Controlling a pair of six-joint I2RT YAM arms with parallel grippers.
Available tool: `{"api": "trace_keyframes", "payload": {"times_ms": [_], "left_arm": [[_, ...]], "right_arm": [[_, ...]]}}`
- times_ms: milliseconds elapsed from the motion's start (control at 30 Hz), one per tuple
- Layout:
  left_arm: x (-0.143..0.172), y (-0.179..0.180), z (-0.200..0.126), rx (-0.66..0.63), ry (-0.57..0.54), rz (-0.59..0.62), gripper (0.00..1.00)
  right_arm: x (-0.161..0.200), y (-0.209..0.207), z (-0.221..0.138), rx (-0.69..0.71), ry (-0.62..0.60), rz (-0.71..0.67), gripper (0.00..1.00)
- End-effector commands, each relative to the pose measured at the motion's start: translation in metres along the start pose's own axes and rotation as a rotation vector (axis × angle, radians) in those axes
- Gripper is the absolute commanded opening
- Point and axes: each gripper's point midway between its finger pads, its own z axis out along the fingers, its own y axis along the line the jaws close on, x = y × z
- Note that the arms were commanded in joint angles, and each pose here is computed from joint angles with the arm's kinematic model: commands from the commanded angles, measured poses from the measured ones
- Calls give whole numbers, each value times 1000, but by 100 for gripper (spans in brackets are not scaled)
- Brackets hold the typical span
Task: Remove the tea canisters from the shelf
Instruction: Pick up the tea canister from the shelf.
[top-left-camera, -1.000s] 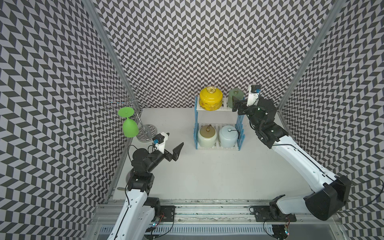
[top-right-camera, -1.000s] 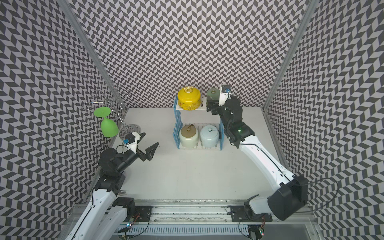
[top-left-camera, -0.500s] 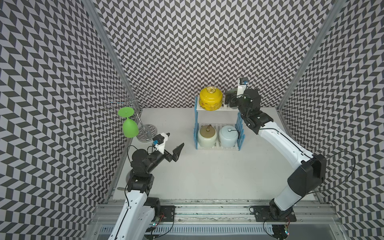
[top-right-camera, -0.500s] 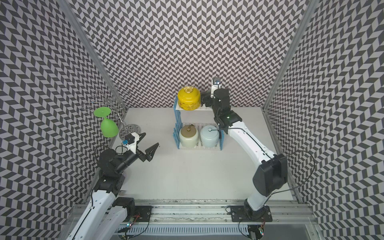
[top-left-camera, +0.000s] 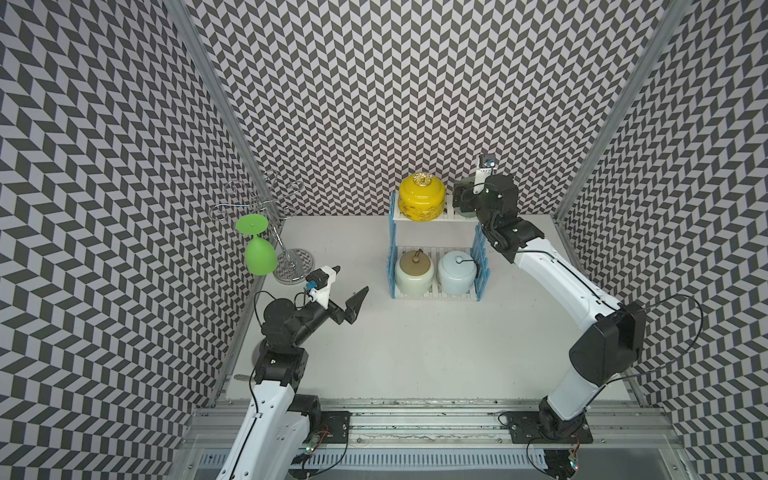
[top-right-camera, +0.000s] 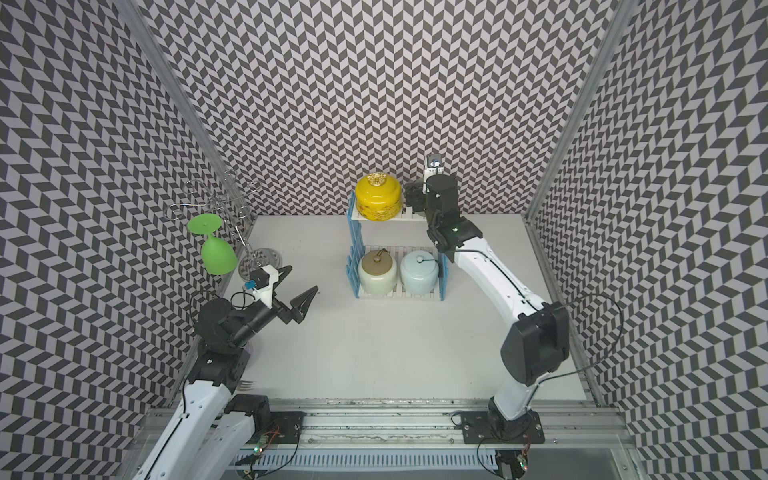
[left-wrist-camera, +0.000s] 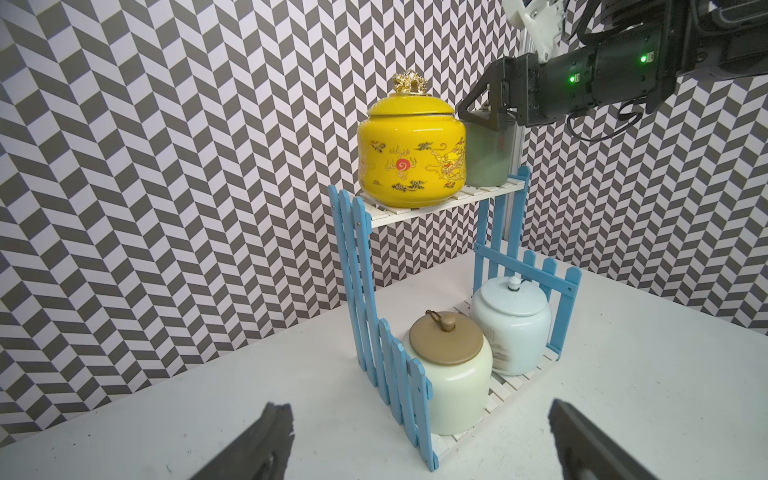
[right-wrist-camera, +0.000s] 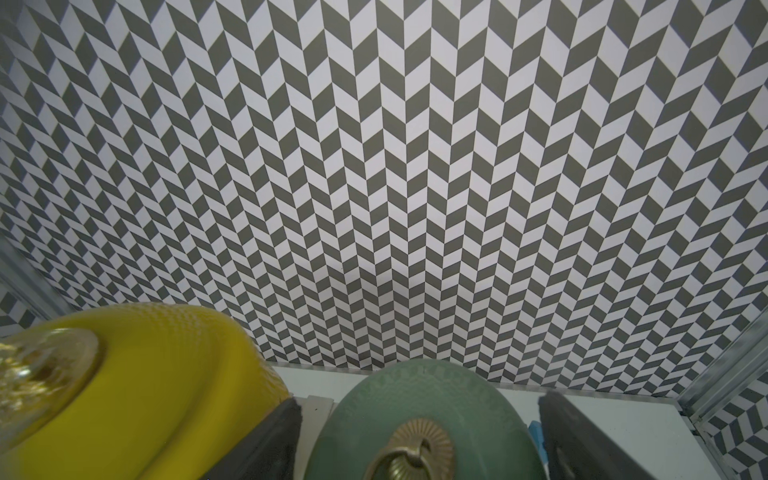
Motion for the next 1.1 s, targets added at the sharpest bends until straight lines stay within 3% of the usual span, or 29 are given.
{"api": "trace_keyframes", "payload": {"times_ms": [0,333,667,1067], "left_arm": [[-5,0,-2,1,-21,11,100],[-6,0,-3,-4,-27,16,100],[-5,1,-3,-4,-22,15,100],[-6,0,-4,-1,-30,20,100]], "right_arm": [[1,-2,3,0,1,26,89],[12,0,8,-15,16,27,88],[7,-1,6,-26,26,49,57],[-39,-10,-26,-32,-84,78,46]]}}
